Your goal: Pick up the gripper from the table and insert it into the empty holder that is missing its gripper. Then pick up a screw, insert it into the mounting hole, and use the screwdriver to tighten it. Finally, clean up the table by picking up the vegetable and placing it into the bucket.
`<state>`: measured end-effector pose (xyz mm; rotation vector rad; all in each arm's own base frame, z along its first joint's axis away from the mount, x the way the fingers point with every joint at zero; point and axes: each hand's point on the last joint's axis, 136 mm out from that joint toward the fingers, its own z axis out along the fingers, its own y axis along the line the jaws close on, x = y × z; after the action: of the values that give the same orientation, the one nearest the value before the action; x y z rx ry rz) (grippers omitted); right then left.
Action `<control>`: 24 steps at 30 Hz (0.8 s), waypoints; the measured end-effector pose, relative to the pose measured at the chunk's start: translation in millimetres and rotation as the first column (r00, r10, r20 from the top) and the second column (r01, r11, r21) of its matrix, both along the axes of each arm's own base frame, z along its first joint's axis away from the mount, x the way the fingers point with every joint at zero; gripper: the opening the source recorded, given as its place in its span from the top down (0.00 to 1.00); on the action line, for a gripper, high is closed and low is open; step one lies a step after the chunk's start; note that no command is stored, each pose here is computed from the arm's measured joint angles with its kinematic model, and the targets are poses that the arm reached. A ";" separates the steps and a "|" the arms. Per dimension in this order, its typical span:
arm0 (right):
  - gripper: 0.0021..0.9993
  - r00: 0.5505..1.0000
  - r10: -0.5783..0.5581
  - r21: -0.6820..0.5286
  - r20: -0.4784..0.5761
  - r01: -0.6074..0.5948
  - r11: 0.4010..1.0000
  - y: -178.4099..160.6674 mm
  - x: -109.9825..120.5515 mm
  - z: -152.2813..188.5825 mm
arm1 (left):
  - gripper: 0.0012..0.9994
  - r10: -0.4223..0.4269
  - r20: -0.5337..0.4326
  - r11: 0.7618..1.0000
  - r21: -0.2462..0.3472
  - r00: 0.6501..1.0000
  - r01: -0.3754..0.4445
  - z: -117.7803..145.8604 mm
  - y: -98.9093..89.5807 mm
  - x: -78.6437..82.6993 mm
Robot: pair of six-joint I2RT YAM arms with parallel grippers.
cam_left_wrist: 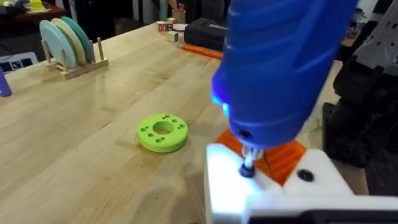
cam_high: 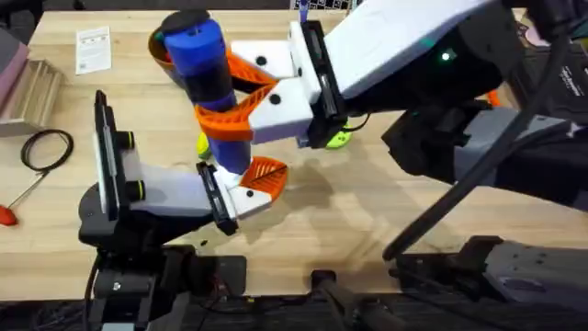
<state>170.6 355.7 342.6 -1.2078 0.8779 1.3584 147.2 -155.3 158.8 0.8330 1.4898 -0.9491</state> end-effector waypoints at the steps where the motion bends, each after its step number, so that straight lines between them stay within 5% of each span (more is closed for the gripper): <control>1: 0.98 1.000 0.000 -0.002 0.000 0.000 1.000 0.1 0.1 -0.4 | 1.00 0.000 -0.001 1.000 0.000 1.000 0.000 -0.1 0.0 0.0; 24: 0.98 1.000 0.009 -0.005 0.003 -0.009 1.000 0.0 -1.5 -1.2 | 1.00 0.000 0.000 1.000 0.000 1.000 0.000 0.0 0.0 -0.1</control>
<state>169.1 355.7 341.4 -1.2187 0.8757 1.3621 147.1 -155.3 158.9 0.8335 1.4895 -0.9491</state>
